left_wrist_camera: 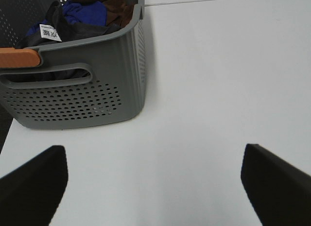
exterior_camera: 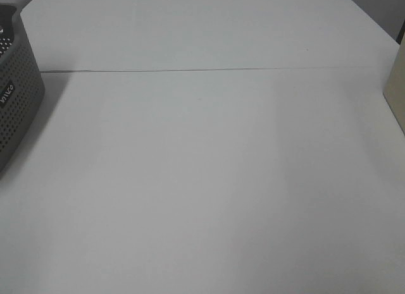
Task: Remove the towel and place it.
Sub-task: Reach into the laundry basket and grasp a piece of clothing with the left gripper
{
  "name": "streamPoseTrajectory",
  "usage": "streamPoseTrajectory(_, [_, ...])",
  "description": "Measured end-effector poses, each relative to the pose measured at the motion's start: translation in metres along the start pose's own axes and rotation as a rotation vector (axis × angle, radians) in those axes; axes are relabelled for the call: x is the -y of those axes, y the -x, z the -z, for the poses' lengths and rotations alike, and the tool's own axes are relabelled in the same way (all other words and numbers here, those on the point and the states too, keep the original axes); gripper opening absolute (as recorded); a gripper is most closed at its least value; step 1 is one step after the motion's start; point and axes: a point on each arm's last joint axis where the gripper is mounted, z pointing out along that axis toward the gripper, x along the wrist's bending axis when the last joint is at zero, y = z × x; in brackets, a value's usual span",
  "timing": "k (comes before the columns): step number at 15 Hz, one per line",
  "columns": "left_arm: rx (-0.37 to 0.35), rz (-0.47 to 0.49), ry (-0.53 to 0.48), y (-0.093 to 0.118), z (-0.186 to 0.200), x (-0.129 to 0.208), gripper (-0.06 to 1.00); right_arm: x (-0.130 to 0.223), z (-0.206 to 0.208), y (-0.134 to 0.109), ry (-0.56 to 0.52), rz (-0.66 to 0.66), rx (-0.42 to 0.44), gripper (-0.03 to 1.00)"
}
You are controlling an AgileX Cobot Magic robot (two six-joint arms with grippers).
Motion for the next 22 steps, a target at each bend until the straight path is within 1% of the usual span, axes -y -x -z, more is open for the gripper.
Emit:
streamPoseTrajectory(16, [0.000, -0.001, 0.000, 0.000, 0.000, 0.000, 0.91, 0.000, 0.000, 0.000, 0.000, 0.000, 0.000, 0.69])
streamPoseTrajectory(18, [0.000, -0.031, -0.005, 0.000, 0.000, -0.001, 0.91, 0.000, 0.000, 0.000, 0.000, 0.000, 0.000, 0.69])
streamPoseTrajectory(20, [0.008, -0.055, -0.056, 0.000, -0.001, -0.007, 0.91, 0.000, 0.000, 0.000, 0.000, 0.000, 0.000, 0.69])
streamPoseTrajectory(22, [0.009, -0.065, -0.134, -0.001, 0.002, -0.027, 0.91, 0.000, 0.000, 0.000, 0.000, 0.000, 0.000, 0.69])
